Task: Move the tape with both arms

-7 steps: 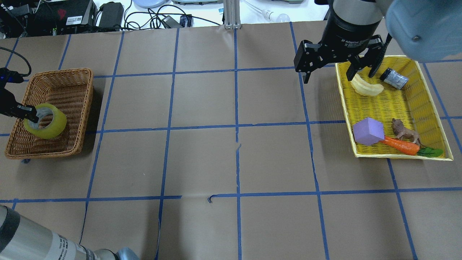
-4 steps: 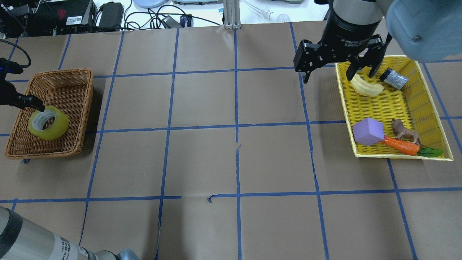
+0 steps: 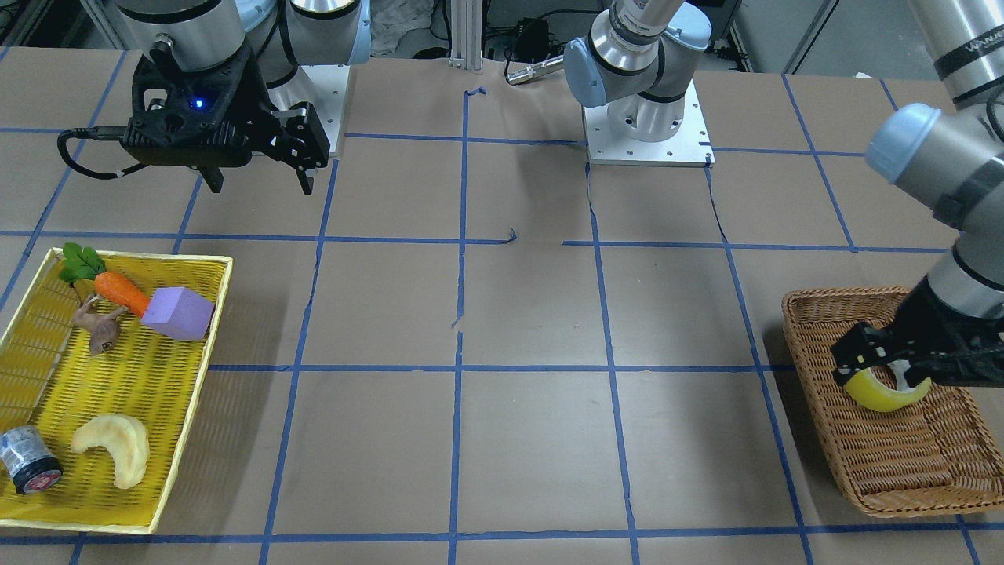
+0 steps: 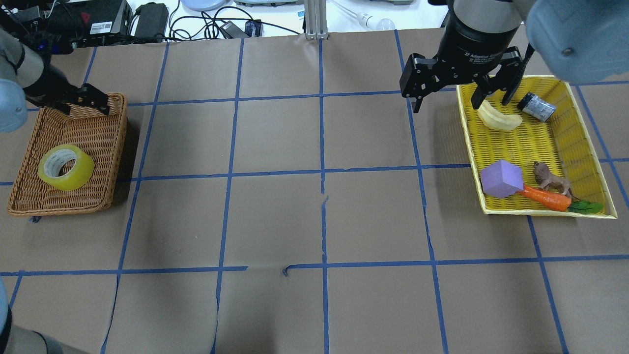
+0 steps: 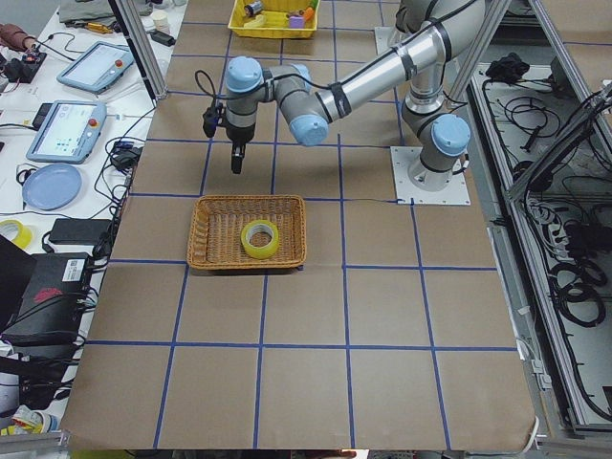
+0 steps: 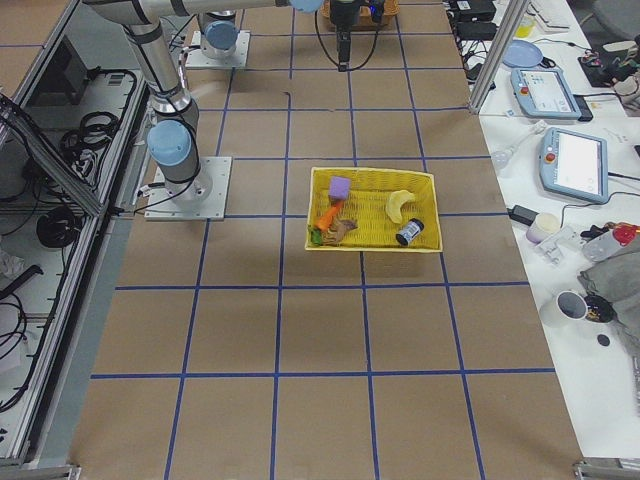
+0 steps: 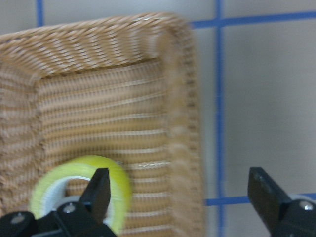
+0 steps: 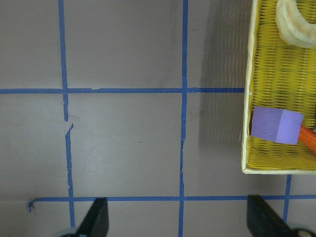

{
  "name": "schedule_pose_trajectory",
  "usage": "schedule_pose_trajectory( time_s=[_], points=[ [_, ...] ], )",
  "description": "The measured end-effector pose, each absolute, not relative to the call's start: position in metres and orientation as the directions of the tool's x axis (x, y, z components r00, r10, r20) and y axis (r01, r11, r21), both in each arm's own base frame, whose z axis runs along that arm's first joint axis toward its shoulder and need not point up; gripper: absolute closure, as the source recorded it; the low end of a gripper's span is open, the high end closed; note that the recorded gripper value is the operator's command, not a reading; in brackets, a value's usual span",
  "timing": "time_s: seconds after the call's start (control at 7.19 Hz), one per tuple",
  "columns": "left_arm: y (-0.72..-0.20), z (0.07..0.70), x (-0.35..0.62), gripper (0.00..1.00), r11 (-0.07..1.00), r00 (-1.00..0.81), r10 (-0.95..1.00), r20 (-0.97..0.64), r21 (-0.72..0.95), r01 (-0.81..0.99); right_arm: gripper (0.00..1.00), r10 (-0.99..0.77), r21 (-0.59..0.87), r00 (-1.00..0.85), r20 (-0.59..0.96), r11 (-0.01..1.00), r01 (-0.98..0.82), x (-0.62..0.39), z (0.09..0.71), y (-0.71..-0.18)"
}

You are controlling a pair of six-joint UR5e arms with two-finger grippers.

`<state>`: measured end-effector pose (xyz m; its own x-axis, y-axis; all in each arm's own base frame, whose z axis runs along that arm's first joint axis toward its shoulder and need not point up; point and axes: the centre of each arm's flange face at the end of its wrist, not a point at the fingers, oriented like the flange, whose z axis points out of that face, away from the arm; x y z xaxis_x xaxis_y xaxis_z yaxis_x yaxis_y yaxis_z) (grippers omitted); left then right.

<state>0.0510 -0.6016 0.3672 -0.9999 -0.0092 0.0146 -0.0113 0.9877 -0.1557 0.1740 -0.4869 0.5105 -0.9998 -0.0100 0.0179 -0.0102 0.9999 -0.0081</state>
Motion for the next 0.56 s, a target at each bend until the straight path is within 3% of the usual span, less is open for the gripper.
schedule_pose_trajectory(
  time_s=[0.56],
  points=[
    [-0.54,0.433,-0.096,0.0,1.0,-0.998,0.009,0.057,0.017,0.01,0.0,-0.008,-0.01,-1.0,0.016,1.0,-0.008,0.173,0.511,-0.489]
  ],
)
